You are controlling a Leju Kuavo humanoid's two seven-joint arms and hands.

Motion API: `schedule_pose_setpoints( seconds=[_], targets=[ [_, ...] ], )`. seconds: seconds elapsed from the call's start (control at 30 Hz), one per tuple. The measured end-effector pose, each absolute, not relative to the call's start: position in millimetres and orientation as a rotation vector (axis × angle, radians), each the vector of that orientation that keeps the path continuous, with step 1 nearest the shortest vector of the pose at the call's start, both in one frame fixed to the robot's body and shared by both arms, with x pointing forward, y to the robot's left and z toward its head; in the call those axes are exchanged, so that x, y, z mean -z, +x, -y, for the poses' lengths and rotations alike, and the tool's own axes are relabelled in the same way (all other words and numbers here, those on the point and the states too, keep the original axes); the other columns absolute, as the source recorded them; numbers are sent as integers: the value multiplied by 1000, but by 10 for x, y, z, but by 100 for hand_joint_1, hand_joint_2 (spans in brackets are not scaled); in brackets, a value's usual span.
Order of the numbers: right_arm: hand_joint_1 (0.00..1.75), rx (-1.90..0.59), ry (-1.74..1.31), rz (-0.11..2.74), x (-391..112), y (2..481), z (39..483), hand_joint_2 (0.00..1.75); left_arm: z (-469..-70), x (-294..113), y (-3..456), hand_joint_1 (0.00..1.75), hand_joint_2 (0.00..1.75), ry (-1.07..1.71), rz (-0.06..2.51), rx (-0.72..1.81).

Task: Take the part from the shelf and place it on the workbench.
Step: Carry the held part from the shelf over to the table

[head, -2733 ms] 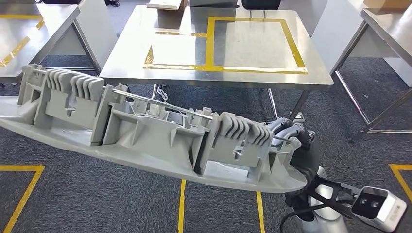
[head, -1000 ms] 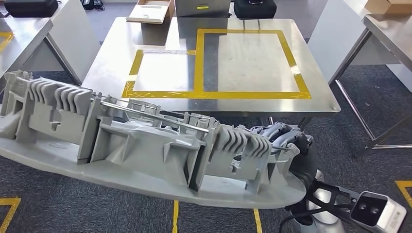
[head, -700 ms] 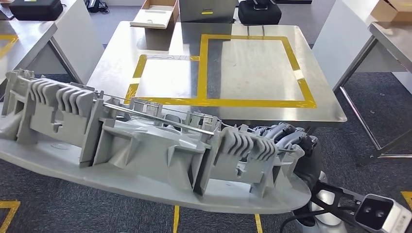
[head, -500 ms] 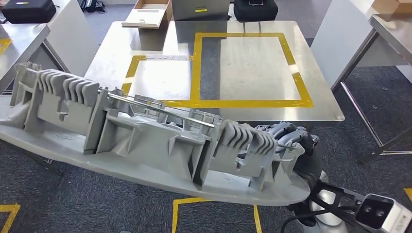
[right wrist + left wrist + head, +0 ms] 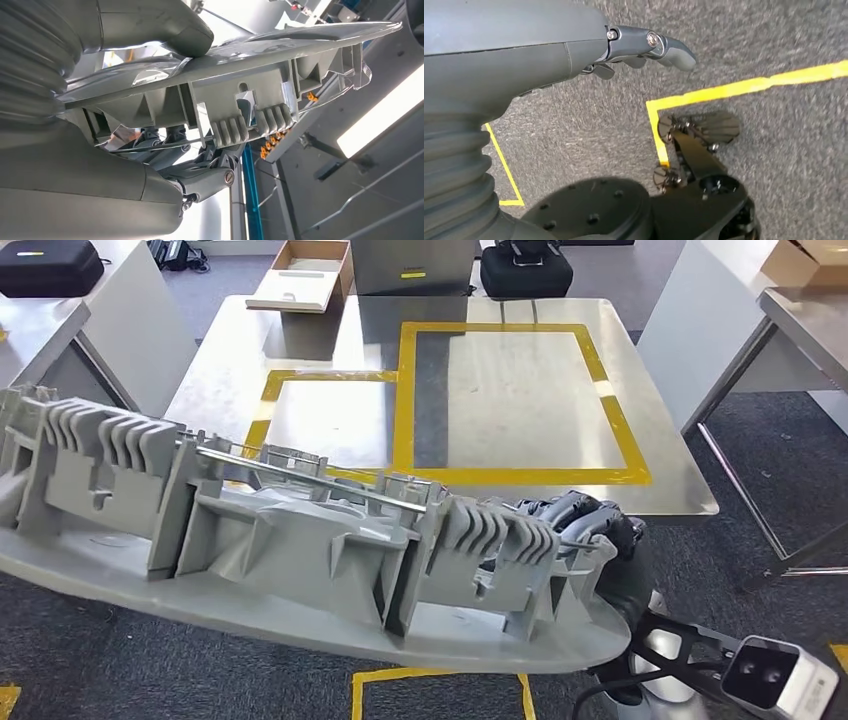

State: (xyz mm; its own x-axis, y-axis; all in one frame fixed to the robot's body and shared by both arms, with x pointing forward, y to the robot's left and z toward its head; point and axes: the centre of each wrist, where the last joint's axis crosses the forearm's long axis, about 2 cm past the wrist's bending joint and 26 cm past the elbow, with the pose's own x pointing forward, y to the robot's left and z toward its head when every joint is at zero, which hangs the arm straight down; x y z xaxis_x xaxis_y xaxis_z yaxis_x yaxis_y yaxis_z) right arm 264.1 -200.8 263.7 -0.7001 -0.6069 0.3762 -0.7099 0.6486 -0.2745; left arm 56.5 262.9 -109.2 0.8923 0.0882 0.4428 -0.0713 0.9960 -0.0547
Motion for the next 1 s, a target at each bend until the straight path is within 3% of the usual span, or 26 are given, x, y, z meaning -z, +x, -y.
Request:
schedule_pose_setpoints(
  seconds=[1.0],
  targets=[
    [175, -585, 1103, 2603, -2608, 2606, 1981, 175, -2631, 1094, 547, 0, 175, -37, 453, -79]
  ],
)
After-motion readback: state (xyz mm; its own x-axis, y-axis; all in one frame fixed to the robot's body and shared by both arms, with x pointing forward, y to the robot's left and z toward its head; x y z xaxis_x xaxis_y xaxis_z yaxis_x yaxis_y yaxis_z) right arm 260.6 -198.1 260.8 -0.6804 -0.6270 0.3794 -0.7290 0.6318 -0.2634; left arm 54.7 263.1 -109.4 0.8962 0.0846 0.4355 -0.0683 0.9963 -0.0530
